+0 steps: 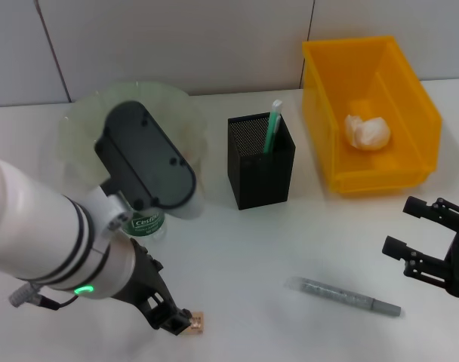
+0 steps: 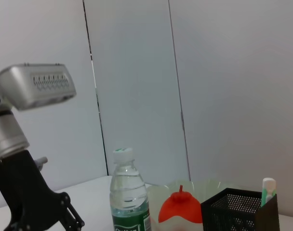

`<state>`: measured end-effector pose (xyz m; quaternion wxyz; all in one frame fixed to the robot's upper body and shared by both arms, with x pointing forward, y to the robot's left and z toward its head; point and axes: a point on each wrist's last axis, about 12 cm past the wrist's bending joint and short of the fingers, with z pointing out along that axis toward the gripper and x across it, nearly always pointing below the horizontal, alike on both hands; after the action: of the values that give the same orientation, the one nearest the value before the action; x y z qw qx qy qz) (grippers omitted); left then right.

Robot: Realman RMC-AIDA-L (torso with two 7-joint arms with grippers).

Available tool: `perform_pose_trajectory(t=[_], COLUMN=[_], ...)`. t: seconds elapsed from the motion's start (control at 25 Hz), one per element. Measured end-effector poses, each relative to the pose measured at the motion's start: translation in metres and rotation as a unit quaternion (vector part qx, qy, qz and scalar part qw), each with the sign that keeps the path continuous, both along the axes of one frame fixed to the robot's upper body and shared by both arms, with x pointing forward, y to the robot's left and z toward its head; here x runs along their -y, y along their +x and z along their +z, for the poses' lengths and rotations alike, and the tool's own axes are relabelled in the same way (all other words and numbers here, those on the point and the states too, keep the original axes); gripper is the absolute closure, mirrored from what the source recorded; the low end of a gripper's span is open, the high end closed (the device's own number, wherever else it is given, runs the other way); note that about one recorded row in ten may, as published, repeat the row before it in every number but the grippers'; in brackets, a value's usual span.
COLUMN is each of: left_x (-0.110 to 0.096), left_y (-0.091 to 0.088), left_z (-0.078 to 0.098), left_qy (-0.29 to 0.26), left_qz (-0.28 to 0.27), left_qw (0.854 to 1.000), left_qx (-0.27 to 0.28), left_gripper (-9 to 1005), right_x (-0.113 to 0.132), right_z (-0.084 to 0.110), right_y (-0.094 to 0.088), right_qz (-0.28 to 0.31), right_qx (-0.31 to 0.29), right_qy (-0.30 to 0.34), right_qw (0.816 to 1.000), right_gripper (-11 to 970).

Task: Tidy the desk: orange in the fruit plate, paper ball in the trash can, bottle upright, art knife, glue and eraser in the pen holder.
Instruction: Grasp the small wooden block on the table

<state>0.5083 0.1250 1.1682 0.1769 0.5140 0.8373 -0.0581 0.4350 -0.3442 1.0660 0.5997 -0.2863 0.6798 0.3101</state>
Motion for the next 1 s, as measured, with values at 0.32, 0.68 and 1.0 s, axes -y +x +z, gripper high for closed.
perform_pose_trajectory(t=[0.32, 0.68, 1.0], left_x=[0.016, 0.032, 0.040], left_y=[-0.010, -0.017, -0.012], left_z=[-0.008, -0.004, 0.002], left_qy=[0.031, 0.036, 0.045], left_qz=[0.001, -0.033, -0.049], left_qw=[1.000, 0.999, 0.998], left_qx=[-0.002, -0.015, -0.014], left_gripper=[201, 202, 207], right_x=[-0.001, -0.002, -0.002], right_z=[-0.001, -0.003, -0.006], right_y=[0.003, 0.004, 0.002], right_qz=[-0.003, -0.004, -0.007], right_qx=[-0.003, -0.007, -0.014], right_qy=[0.002, 0.001, 0.004], right_qw=[1.000, 1.000, 1.000], right_gripper=[192, 192, 192])
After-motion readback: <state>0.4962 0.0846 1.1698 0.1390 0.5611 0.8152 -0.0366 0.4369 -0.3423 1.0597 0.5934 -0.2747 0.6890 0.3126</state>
